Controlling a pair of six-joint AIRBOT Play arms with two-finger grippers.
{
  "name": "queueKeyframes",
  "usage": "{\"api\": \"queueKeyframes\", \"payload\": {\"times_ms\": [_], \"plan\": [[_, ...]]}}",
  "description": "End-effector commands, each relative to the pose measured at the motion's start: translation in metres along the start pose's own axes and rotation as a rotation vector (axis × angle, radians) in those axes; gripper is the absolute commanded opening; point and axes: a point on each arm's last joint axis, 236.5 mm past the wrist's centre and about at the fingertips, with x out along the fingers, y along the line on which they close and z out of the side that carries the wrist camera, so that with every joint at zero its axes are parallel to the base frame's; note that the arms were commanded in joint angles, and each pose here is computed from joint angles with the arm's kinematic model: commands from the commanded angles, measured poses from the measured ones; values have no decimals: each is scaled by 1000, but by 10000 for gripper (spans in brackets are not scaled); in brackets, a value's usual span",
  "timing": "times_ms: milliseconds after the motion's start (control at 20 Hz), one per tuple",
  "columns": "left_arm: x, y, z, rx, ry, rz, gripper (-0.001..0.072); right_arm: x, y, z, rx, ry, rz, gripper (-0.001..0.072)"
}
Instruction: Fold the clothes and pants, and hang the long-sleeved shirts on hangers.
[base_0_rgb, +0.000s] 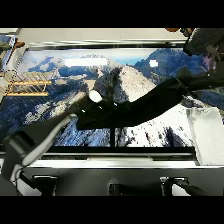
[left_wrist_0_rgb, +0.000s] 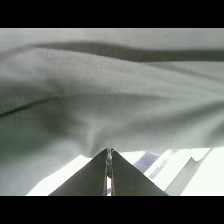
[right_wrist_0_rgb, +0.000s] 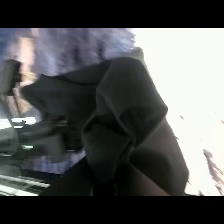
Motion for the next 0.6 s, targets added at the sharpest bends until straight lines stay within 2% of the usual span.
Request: {"api": "queueKeyframes", "payload": {"times_ms": [0,150,300,550], "plan": [[-119,34,27,123,-42,179,17,23,52,-8,-52,-9,99,30],[-240,52,50,125,-208,291,18,66,105,-38,-102,48,160,30],[-335,62,54,79,-371,346,18,126,145,-81,-140,135,197,30],[-422,84,41,-6,-514,415,19,226,158,-145,-154,272,177,30]]}}
